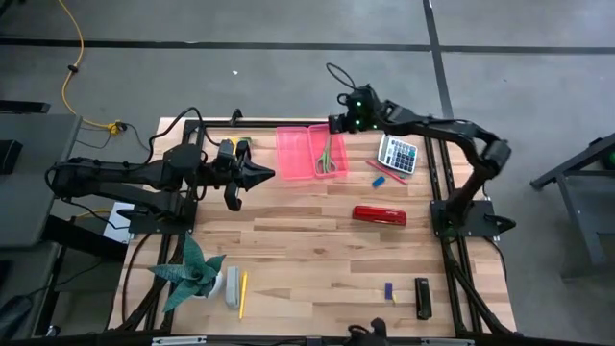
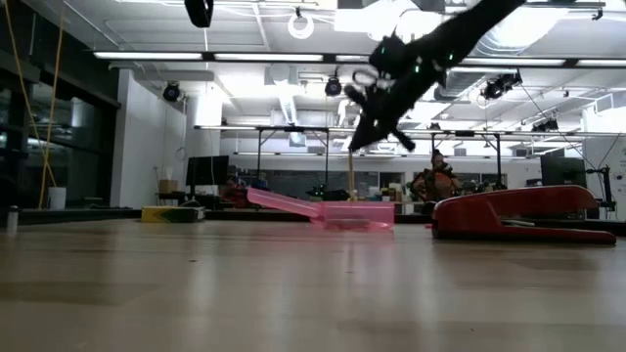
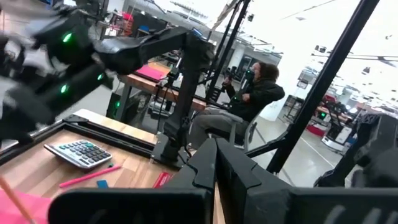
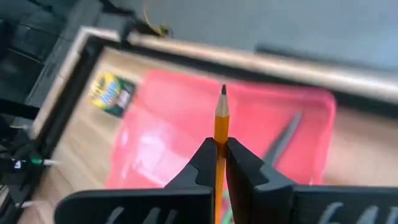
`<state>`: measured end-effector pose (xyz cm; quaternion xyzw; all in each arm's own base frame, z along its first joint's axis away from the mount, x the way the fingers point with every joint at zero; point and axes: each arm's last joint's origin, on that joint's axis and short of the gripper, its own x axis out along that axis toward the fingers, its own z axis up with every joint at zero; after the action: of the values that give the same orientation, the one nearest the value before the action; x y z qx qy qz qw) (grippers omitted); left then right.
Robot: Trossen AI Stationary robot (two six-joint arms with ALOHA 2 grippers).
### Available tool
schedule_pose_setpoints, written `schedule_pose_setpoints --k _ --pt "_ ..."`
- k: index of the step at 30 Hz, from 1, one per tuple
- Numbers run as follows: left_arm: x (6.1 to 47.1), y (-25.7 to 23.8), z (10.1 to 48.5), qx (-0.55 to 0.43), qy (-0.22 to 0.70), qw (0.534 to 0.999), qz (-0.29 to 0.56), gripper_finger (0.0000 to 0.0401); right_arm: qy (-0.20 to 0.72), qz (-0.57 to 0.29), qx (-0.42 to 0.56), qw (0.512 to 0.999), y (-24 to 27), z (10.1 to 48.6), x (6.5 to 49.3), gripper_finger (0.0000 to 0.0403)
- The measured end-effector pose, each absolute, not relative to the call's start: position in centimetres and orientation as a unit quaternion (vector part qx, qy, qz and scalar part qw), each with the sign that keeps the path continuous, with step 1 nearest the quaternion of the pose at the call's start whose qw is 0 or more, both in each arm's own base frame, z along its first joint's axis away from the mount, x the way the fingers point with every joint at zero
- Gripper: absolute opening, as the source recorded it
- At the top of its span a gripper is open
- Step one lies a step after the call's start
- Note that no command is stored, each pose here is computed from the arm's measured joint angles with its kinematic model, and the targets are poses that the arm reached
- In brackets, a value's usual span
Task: Pack school essentials
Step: Put the orange pencil into the pink supply box
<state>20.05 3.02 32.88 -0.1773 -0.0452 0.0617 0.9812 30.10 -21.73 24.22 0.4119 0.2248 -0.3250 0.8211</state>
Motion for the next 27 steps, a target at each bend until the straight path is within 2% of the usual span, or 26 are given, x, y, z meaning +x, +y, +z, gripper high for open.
schedule_pose_setpoints --k 3,9,18,27 --pt "20.1 3.0 32.9 -0.172 -0.045 0.982 0.065 0.0000 0.245 -0.317 0.448 0.800 -22.1 22.1 30.6 0.0000" --pt "20.0 3.1 32.9 -0.170 -0.047 0.982 0.074 0.0000 0.247 -0.327 0.474 0.779 -22.1 20.3 31.5 0.0000" --pt "20.0 3.1 32.9 -0.173 -0.049 0.981 0.074 0.0000 0.244 -0.347 0.509 0.749 -22.2 19.8 31.4 0.0011" --pt "20.0 3.1 32.9 -0.178 -0.049 0.980 0.074 0.0000 0.278 -0.403 0.546 0.681 -21.6 18.9 30.4 0.0036"
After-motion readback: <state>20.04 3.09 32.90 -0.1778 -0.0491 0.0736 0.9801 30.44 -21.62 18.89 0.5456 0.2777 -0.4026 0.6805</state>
